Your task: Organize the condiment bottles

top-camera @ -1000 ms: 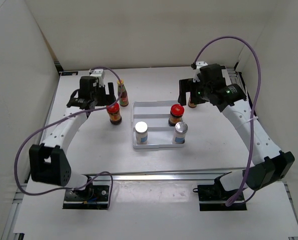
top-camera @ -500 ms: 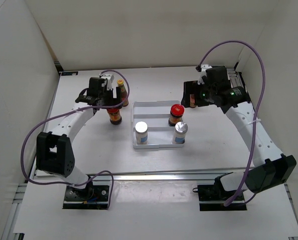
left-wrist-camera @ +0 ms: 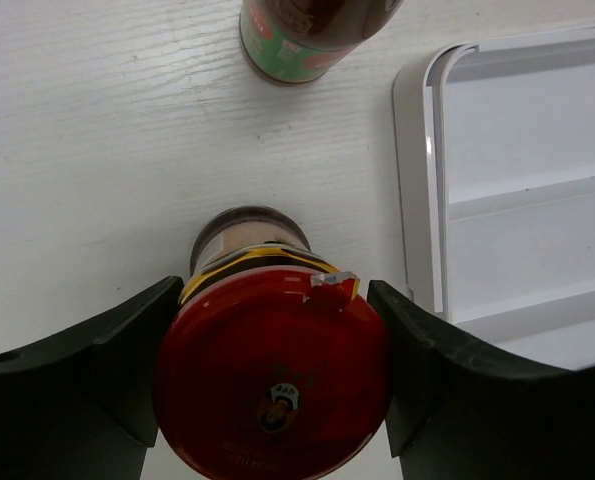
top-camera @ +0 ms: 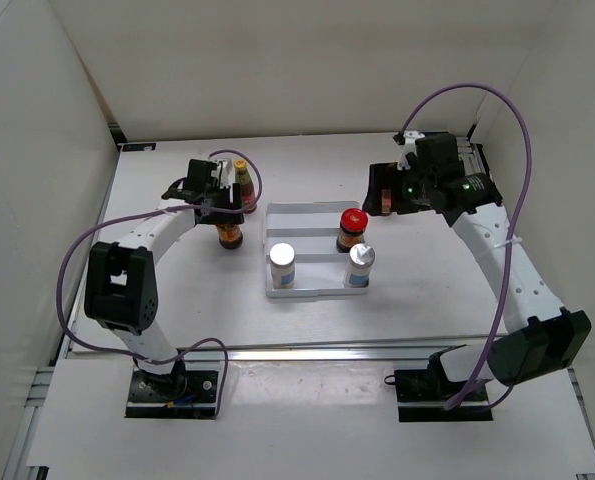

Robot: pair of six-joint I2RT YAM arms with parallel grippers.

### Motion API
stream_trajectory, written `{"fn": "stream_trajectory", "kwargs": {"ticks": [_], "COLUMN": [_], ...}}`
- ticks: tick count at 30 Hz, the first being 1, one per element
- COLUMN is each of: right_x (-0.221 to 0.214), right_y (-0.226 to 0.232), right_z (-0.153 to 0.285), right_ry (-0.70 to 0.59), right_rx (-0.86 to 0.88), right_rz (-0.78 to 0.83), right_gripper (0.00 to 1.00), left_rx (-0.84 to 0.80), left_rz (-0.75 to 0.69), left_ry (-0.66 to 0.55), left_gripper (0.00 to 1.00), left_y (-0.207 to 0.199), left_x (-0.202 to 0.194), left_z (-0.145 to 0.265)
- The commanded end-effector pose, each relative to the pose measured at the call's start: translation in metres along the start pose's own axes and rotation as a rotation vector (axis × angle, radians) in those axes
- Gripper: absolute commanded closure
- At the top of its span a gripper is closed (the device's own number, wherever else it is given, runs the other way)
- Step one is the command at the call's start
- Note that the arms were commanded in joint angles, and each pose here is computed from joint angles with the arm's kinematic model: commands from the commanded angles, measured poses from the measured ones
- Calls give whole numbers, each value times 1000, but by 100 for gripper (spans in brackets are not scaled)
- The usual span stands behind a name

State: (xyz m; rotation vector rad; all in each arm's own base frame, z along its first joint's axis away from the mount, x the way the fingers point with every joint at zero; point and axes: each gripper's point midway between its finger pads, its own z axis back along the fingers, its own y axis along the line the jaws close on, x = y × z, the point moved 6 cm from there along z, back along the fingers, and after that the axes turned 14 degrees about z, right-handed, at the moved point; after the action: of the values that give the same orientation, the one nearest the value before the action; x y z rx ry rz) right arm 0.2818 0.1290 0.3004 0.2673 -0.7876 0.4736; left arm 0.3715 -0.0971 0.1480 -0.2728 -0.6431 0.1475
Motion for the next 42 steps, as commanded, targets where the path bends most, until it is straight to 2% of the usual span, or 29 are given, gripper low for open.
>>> {"fn": "stream_trajectory", "kwargs": {"ticks": [1,2,3,6,7,9,10,15,19,23,31,34,42], "right_x": [5,5,5,5,5,4,7,7,7,4,3,2,1], "right_y": [1,1,1,2,2,2,3,0,2,2,3,3,1], "right_z": [8,8,8,8,8,8,13,16,20,19,24,24,27], "right_ry": [-43,-43,-43,-44,-44,-35,-53,-63,-65,-56,-55,-46,-35], "right_rx": [16,16,16,25,25,26,24,17,26,26,27,27,10], "right_rz": [10,10,10,10,10,8,12,7,8,6,6,4,11], "right_gripper": [0,0,0,0,0,0,0,0,0,0,0,0,0], "left_rx": [-24,-24,-12,23,25,21,6,-127,-268,-397,-477,-441,-424], "left_rz": [3,3,3,3,11,11,20,-30,-59,-83,-140,-139,-147], "left_ry": [-25,-25,-31,-62,-84,-127,-160,-277,-317,-306,-172,-129,-47], "left_gripper": [22,28,39,59,72,81,89,89,89,89,89,89,89], "left_y": [-6,-6,-5,-3,-6,-9,-14,-54,-80,-101,-135,-131,-133], "left_x": [14,14,14,22,28,38,47,65,70,62,26,12,-7], "left_z": [6,6,6,13,21,38,46,100,122,123,81,58,28]}}
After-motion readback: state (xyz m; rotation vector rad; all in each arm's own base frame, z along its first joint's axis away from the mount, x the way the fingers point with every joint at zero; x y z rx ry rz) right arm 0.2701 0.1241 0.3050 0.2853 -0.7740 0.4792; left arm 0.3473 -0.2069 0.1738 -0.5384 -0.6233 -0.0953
